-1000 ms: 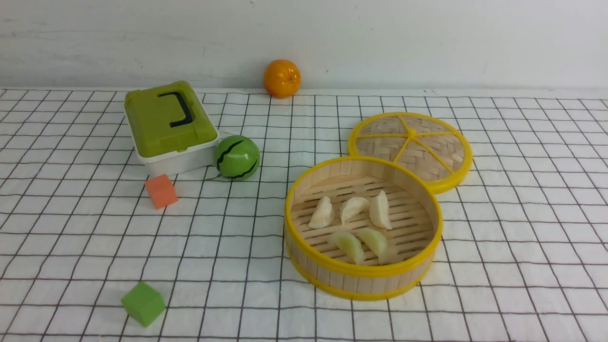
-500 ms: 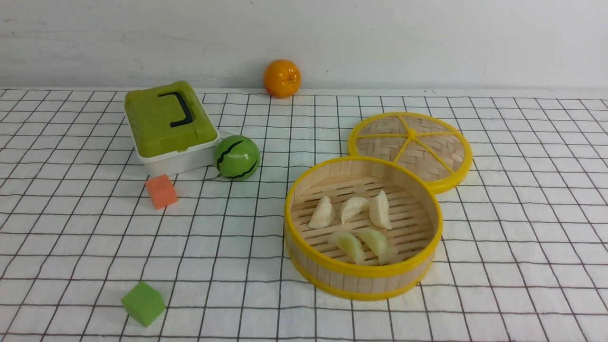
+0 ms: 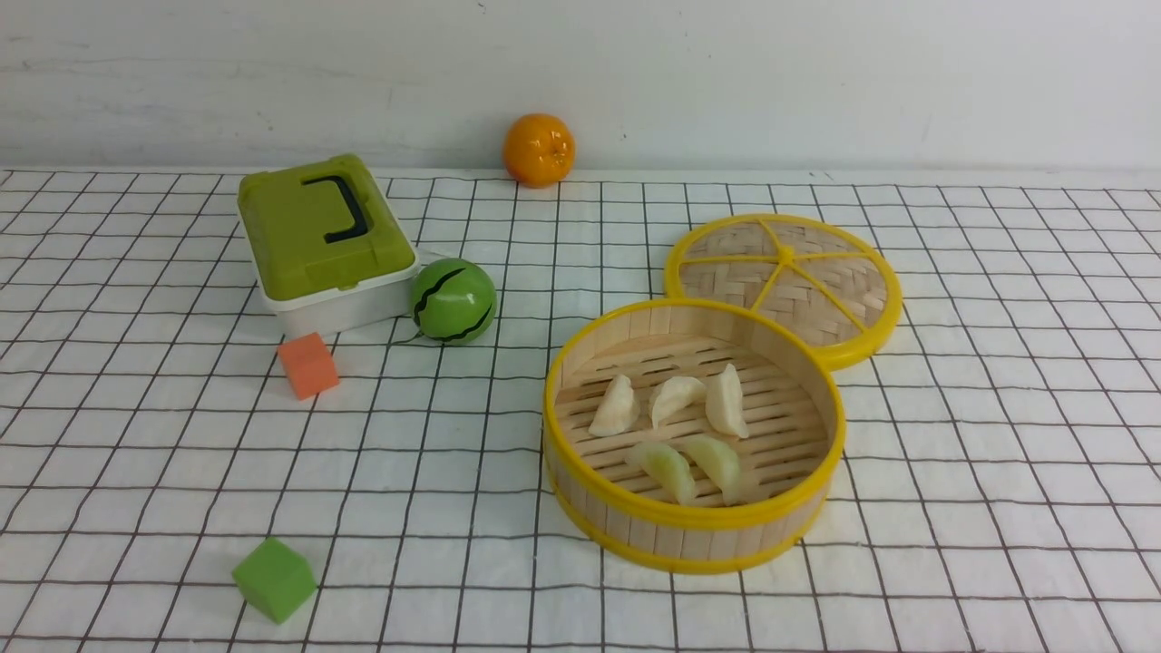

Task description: Put the dumplings into the steamer on the table with the white tablecloth.

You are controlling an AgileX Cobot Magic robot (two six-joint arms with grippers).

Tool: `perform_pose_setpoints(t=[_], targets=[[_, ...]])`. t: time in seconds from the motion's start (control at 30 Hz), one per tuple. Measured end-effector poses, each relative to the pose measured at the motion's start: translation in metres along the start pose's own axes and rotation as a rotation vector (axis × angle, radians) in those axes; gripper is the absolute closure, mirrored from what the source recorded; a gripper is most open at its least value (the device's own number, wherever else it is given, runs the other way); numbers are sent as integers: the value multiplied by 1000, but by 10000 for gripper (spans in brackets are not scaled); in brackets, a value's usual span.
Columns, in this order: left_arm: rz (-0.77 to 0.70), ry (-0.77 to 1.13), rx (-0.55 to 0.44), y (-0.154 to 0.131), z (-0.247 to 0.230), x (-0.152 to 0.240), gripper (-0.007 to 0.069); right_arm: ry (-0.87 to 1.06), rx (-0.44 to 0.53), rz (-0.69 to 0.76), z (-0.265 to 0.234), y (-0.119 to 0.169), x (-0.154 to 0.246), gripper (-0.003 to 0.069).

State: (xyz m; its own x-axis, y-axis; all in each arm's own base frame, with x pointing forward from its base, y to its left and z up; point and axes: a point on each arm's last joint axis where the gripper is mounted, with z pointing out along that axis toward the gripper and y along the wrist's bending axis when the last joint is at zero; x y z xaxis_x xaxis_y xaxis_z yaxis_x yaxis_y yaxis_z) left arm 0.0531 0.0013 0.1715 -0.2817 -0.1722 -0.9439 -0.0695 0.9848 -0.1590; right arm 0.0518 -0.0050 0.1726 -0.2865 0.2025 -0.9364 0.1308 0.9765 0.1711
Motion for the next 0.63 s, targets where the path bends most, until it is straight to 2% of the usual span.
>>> perform_pose_setpoints(t=[0.63], targets=[[0,0,0,0,0,0,624,0,0,0,0,0,0,463]])
